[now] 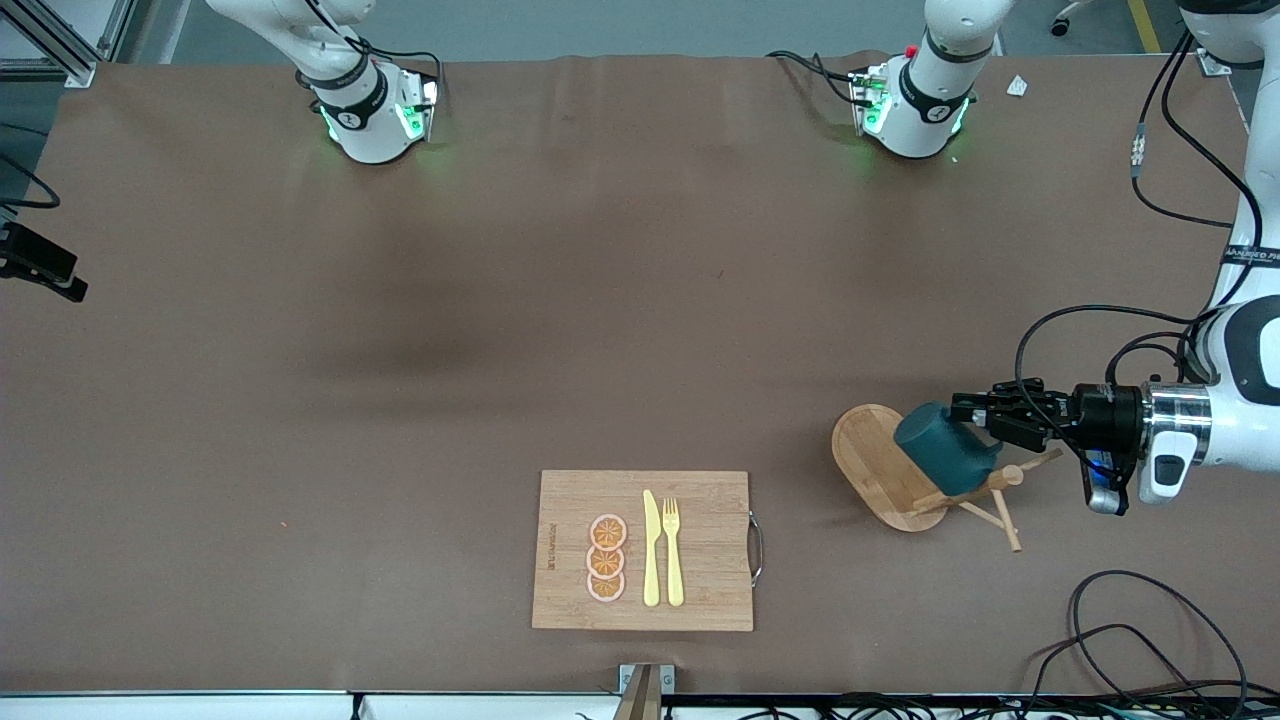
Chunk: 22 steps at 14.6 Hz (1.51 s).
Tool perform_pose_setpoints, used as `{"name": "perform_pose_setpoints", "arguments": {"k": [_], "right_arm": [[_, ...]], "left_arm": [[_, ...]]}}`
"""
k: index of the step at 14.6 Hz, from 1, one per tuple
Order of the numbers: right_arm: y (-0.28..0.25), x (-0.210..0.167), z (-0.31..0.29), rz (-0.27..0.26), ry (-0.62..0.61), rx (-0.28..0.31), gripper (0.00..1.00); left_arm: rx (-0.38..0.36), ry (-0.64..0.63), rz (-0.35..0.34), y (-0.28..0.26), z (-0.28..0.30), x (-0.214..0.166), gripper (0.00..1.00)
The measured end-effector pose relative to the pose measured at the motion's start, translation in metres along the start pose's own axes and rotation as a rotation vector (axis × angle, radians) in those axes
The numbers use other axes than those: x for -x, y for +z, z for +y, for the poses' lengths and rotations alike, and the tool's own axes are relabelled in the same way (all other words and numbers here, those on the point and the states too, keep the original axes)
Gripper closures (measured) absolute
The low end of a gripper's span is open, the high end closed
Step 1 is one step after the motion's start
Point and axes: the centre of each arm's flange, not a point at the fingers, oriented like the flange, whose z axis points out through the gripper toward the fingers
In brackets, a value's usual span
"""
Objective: Pass cup and hang on rack
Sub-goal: 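Hang the teal mug handle onto a rack peg with the left gripper, then open the left gripper and pull it back from the mug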
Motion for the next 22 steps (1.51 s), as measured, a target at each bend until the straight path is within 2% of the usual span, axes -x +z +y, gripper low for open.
{"name": "perform_pose_setpoints", "arguments": {"k": [2,6,8,11,13,16,19,20,22], "right_arm": [[0.000,0.000,0.000,0.000,0.000,0.000,0.00],[0.000,0.000,0.000,0.000,-0.001,0.000,0.00],[0.000,0.000,0.000,0.000,-0.001,0.000,0.00],[0.000,0.000,0.000,0.000,-0.001,0.000,0.00],[0.000,0.000,0.000,0.000,-0.001,0.000,0.00],[0.000,0.000,0.000,0.000,-0.001,0.000,0.00],[0.000,0.000,0.000,0.000,-0.001,0.000,0.00],[0.000,0.000,0.000,0.000,-0.001,0.000,0.00],[0.000,0.000,0.000,0.000,-0.001,0.000,0.00]], "left_arm": [[0.004,0.000,-0.002,0.000,0.001,0.000,0.60],[0.012,-0.031,0.014,-0.009,0.008,0.006,0.18],[0.024,-0.061,0.038,-0.027,0.022,0.026,0.00],[-0.016,-0.078,0.101,-0.058,0.051,0.082,0.00],[-0.100,-0.054,0.184,-0.067,0.075,0.129,0.00],[-0.283,0.004,0.328,-0.067,0.101,0.188,0.00],[-0.535,0.165,0.457,-0.046,0.121,0.227,0.00],[-0.600,0.231,0.485,-0.036,0.129,0.238,0.00],[-0.670,0.330,0.502,-0.025,0.138,0.253,0.00]]}}
